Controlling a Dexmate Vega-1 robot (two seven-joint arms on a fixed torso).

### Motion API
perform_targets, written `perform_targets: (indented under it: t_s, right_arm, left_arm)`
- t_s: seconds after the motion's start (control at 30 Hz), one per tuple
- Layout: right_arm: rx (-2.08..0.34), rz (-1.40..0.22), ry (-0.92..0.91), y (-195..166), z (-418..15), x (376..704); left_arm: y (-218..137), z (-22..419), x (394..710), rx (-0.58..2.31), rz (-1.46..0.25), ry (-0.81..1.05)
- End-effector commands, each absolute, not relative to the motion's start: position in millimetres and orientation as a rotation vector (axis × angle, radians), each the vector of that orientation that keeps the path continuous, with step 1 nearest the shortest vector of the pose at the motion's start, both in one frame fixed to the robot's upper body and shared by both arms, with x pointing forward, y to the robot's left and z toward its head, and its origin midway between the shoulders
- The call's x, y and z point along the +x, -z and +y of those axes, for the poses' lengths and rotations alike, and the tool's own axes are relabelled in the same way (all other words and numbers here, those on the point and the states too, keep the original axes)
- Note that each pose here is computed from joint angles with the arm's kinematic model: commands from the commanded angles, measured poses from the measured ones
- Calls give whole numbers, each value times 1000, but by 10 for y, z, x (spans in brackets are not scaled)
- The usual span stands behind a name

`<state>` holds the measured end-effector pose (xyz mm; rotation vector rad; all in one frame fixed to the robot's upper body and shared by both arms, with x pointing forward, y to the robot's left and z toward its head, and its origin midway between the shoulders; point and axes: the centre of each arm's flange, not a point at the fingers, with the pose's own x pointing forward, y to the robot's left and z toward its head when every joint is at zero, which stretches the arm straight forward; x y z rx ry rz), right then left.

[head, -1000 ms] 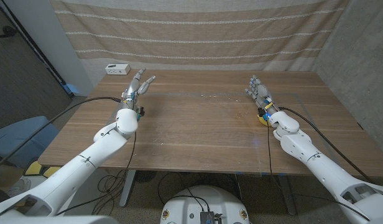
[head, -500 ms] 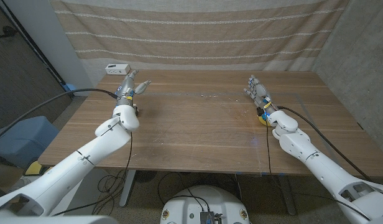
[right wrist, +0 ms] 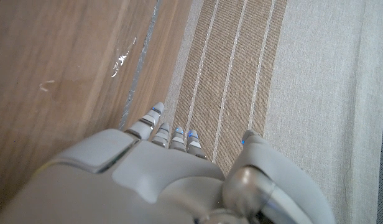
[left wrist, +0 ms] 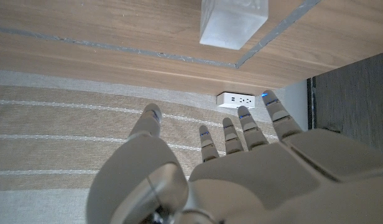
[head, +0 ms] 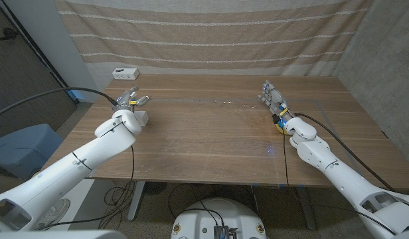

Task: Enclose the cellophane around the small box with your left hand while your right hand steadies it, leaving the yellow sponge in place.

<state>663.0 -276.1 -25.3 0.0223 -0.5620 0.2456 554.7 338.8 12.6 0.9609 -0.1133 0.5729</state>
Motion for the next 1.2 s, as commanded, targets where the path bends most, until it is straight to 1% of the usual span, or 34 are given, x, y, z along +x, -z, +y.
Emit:
perform_targets:
  t_s: [0.03, 0.63, 1.2]
  right_arm:
    - [23, -552, -252, 276, -2741, 6632]
    - [22, -545, -251, 292, -2746, 6644]
    - [33, -535, -237, 311, -2772, 6667]
  left_arm:
    - [-112, 3436, 5510, 1015, 24, -552]
    - [-1, 3523, 5679, 996, 136, -543]
    - [56, 3446, 5979, 993, 113, -482]
